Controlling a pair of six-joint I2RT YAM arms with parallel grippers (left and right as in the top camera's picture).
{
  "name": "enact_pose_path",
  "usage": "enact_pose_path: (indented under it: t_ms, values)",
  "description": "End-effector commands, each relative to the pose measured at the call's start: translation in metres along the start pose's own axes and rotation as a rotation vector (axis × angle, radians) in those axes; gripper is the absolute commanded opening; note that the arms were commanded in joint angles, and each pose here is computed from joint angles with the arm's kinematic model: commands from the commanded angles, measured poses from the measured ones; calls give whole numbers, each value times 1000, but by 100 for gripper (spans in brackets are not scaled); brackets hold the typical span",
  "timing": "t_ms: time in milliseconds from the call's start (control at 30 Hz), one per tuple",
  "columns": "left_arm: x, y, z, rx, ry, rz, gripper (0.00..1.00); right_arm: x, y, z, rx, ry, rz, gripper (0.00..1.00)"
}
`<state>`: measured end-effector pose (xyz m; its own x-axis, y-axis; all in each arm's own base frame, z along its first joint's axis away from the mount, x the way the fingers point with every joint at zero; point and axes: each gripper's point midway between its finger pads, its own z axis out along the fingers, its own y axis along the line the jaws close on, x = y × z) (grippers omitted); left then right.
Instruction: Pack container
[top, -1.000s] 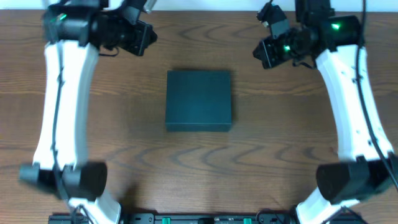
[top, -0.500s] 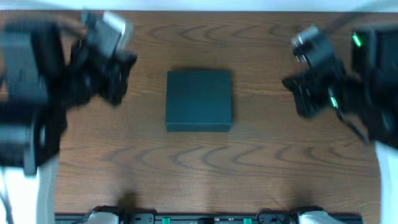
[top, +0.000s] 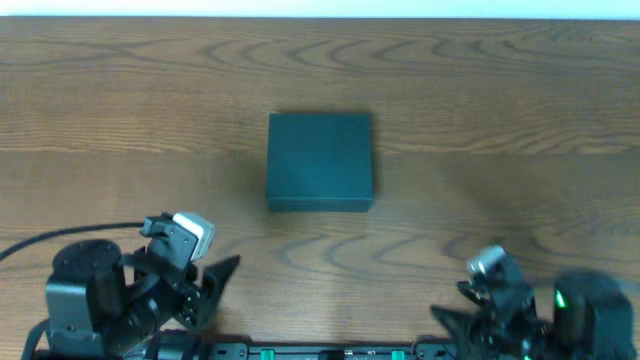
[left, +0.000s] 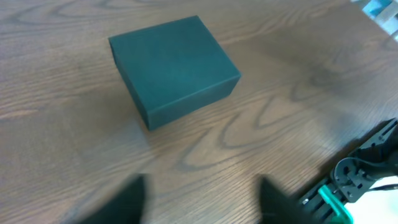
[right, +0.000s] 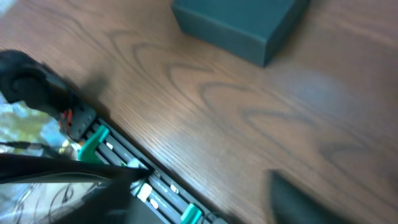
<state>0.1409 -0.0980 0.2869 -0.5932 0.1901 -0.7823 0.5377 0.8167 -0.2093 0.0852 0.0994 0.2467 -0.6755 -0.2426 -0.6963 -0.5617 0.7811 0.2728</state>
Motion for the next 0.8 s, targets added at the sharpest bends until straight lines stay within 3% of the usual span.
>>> enact_pose_path:
  t_ms: [0, 667, 767]
  values:
    - [3, -6, -2, 25, 2, -38, 95, 2, 10, -6, -29, -47, 53, 99]
    - [13, -9, -4, 30, 34, -50, 96, 4, 11, -8, -29, -58, 46, 99]
    - [15, 0, -10, -45, 12, 5, 95, 4, 11, -8, -28, -58, 46, 99]
